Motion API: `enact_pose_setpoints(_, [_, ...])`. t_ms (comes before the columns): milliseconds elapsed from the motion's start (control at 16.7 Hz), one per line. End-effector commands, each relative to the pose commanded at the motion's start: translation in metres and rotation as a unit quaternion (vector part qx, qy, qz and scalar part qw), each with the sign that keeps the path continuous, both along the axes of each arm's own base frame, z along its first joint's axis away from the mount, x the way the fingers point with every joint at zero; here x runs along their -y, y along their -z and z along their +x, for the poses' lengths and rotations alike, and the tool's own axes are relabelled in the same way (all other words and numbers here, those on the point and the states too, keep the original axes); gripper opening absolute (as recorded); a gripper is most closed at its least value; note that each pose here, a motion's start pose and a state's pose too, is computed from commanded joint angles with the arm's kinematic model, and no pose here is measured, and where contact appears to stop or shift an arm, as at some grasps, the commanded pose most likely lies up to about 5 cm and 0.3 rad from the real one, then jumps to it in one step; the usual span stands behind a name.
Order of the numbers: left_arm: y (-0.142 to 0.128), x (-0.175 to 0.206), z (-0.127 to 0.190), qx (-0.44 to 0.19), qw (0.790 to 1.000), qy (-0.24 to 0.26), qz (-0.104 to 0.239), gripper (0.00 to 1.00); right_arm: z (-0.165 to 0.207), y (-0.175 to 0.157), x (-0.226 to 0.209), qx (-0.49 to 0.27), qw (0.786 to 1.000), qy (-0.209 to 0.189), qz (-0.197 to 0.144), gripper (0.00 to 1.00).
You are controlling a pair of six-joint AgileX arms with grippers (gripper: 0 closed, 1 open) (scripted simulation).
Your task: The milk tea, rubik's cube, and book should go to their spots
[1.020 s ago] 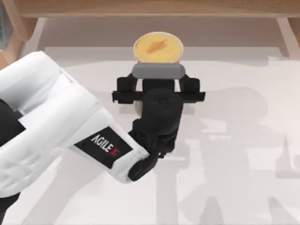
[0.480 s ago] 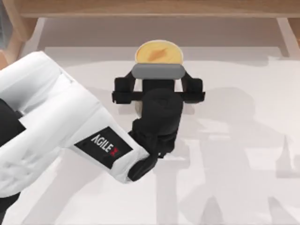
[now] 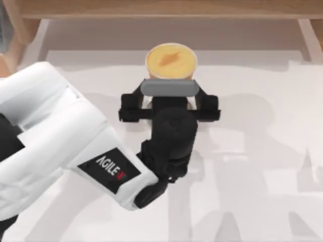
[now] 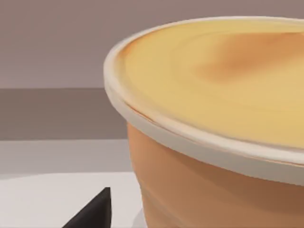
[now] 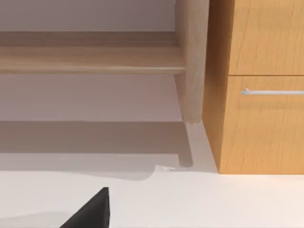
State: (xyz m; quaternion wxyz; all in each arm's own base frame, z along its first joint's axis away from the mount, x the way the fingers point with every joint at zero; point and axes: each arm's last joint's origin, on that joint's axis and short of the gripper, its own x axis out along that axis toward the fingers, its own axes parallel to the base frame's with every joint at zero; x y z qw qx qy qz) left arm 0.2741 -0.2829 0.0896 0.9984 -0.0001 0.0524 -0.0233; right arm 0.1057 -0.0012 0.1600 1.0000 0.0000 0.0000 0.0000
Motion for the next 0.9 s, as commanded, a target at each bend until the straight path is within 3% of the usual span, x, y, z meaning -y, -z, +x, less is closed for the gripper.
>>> enact_pose_setpoints(420, [-0.004, 0.0, -0.008, 0.0, 1.0, -0.001, 0.001, 1.0, 0.0, 0.0, 0.0, 0.0, 1.0, 0.0, 0.0, 1.0])
enact_pose_setpoints(720, [-0.042, -0.001, -0.019, 0.003, 1.0, -0.001, -0.004, 1.0, 0.0, 0.0, 0.0, 0.0, 1.0, 0.0, 0.0, 1.0])
enact_pose_setpoints(900, [-0.051, 0.0, -0.026, 0.001, 1.0, -0.001, -0.001, 1.0, 0.0, 0.0, 0.0, 0.0, 1.0, 0.0, 0.0, 1.0])
